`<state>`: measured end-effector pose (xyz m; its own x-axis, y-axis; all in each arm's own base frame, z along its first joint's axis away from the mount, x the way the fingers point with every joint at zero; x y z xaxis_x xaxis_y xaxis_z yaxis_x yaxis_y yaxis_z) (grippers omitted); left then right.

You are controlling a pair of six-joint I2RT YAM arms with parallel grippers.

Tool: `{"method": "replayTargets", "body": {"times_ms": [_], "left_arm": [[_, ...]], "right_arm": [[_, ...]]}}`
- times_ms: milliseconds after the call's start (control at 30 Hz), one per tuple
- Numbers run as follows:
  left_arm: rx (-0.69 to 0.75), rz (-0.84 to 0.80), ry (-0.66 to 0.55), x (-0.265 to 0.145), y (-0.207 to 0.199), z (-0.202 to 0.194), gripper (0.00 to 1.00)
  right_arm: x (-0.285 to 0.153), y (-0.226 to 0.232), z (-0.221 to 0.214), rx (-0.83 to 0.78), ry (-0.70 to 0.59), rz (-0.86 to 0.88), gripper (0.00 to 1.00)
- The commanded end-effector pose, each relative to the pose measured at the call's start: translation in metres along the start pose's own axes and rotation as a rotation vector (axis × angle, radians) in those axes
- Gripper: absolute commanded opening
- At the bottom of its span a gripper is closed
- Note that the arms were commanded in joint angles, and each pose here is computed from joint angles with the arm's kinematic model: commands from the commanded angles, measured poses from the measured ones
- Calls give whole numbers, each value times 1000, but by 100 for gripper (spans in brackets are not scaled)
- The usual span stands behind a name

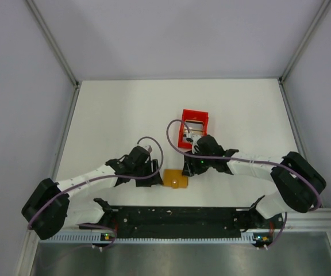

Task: Put the credit cards into the card holder
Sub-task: Pick up the credit card from the storage box.

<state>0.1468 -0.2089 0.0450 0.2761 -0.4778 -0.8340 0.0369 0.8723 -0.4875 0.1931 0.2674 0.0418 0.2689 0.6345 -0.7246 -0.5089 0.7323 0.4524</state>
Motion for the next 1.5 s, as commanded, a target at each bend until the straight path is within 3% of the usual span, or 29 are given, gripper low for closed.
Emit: {"method": "replayTargets", "body": {"times_ms": [0, 133, 400, 633, 833, 1067, 1300, 1467], "left_arm": [[-1, -36, -52, -3, -11, 11, 64], [9, -33, -106, -3, -19, 28, 68], [39, -126, -43, 16, -41, 29, 68], [30, -253, 47, 21, -50, 3, 63], [16, -280, 59, 16, -53, -14, 62], [19, -328, 31, 15, -64, -7, 62], [70, -302, -106, -7, -67, 14, 63], [138, -169, -215, -26, -60, 42, 70]], "right_arm": [[-5, 9, 10, 61, -19, 24, 49], [-13, 12, 1, 169, -43, 36, 51], [-1, 32, 15, 224, -29, 140, 52], [22, 38, 50, 178, -26, 140, 52], [46, 48, 71, 118, 33, 183, 52], [59, 63, 79, 78, 95, 285, 50], [3, 70, 139, -104, -148, 200, 52], [-51, 21, 175, -144, -333, -53, 55]]}}
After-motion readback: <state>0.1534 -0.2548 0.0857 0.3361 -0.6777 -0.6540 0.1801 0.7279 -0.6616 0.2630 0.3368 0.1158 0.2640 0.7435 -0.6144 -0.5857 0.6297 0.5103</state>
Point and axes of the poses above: each gripper's point midway between its finger pads, its own x axis out along the fingers, its own y axis along the line the jaws close on, z = x × y, the point moved 1 cm from there along -x, back along the fingers, and after that the axes turned 1 degree about -x, right-handed, at the moved point
